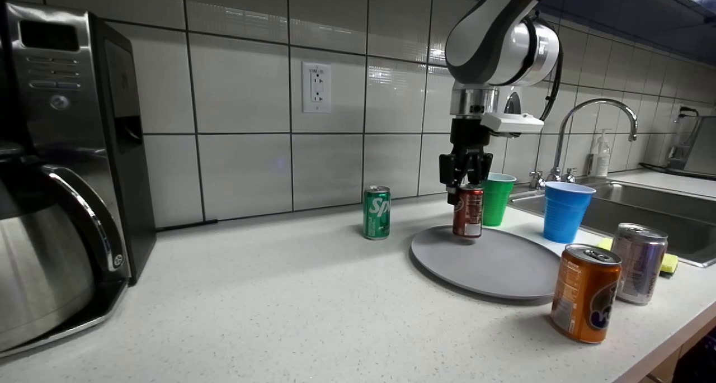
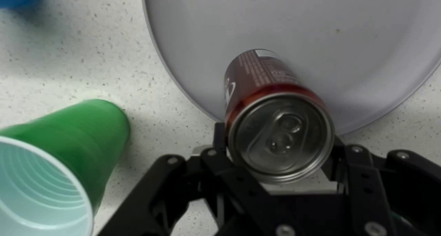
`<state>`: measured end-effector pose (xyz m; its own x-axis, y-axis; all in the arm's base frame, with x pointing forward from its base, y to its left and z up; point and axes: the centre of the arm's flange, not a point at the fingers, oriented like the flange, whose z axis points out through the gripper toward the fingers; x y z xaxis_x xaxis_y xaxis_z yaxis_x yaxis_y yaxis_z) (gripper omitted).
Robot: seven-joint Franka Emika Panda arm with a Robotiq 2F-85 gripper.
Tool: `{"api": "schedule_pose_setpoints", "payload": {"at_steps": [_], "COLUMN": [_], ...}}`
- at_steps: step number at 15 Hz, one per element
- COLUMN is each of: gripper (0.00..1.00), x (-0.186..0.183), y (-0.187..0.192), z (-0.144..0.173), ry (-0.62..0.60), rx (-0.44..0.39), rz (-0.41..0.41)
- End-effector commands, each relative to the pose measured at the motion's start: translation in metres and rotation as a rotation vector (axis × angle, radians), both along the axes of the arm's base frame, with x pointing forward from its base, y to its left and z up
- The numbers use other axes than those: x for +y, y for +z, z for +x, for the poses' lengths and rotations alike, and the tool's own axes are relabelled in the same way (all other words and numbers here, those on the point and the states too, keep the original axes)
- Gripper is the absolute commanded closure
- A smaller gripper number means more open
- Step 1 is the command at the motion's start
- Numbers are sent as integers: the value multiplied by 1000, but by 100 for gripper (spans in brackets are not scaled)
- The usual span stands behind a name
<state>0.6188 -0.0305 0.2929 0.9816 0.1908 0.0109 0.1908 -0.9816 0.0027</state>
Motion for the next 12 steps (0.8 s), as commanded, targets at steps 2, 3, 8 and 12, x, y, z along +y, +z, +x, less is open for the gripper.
{"api": "schedule_pose_setpoints", "payload": {"at_steps": [2,3,8,12], "gripper": [12,5,0,0], "x": [-2,-2,-3,2], "y": [7,7,21,37], "z": [-12,-12,-14,-11], "ry": [-24,-24,-22,-2], "rx": [-10,-11,-37,-62], "rz": [-2,-3,2,-2]}}
